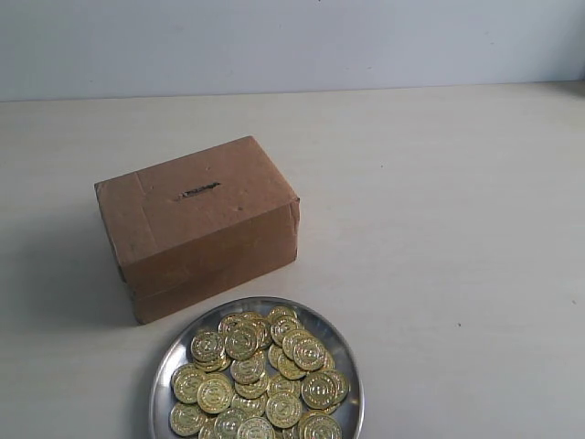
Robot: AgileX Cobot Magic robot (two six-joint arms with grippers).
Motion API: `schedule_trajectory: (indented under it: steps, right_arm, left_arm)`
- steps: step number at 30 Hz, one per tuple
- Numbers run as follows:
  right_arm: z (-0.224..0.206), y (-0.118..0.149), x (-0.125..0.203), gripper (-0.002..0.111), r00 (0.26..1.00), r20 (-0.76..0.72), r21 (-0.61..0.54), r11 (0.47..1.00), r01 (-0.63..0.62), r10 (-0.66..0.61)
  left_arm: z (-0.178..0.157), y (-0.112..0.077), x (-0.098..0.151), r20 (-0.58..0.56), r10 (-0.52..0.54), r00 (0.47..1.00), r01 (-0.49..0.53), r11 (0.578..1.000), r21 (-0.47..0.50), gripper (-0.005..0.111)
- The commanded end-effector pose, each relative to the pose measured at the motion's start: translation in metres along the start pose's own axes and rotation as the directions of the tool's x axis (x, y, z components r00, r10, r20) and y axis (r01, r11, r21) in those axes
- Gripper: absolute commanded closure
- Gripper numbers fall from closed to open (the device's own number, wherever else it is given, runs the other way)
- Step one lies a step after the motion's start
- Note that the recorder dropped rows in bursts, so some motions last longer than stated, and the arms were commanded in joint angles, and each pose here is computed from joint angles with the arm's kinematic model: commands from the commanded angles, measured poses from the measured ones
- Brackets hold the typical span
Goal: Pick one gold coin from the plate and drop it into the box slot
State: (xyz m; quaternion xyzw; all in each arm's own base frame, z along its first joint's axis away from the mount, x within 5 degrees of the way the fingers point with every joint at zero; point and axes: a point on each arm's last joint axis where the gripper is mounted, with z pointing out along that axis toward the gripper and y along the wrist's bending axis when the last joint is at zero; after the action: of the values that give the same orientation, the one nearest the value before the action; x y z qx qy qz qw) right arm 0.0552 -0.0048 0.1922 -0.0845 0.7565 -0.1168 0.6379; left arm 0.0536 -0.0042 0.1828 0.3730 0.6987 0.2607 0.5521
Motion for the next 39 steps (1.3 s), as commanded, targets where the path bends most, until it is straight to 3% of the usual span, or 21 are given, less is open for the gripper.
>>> schedule_trajectory:
  steps: [1, 3, 4, 8, 17, 23, 39]
  right_arm:
    - [0.0001, 0.0003, 0.0018, 0.108, 0.998, -0.006, 0.003, 0.998, -0.067, 0.067]
    - [0.0001, 0.0003, 0.002, 0.108, 0.993, -0.007, 0.003, 0.993, -0.118, 0.118]
    - [0.0001, 0.0003, 0.0021, 0.108, 0.989, -0.008, 0.004, 0.989, -0.15, 0.15]
    - [0.0001, 0.0003, 0.0021, 0.108, 0.978, -0.008, 0.004, 0.978, -0.209, 0.209]
    - [0.0, 0.0008, 0.0046, 0.108, 0.976, -0.036, 0.005, 0.977, -0.213, 0.213]
    - [0.0, 0.0009, 0.0054, 0.108, 0.976, -0.046, 0.005, 0.977, -0.213, 0.213]
    - [-0.0003, 0.0018, 0.0101, 0.108, 0.973, -0.098, 0.006, 0.977, -0.211, 0.21]
  left_arm:
    - [-0.0001, 0.0003, -0.0017, 0.026, -0.516, 0.856, 0.516, 0.856, 0.005, 0.107]
    - [-0.0001, 0.0003, -0.0018, 0.026, -0.618, 0.786, 0.618, 0.786, 0.01, 0.107]
    - [-0.0001, 0.0003, -0.0018, 0.026, -0.632, 0.775, 0.632, 0.775, 0.01, 0.107]
    - [-0.0001, 0.0003, -0.0017, 0.025, -0.63, 0.776, 0.63, 0.777, 0.009, 0.107]
    - [-0.0001, 0.0006, -0.0008, 0.02, -0.615, 0.789, 0.615, 0.789, 0.0, 0.107]
    - [-0.0001, 0.0002, -0.0007, 0.015, -0.739, 0.674, 0.739, 0.674, 0.005, 0.107]
    - [-0.0001, 0.0002, -0.0007, 0.015, -0.744, 0.668, 0.744, 0.668, 0.005, 0.107]
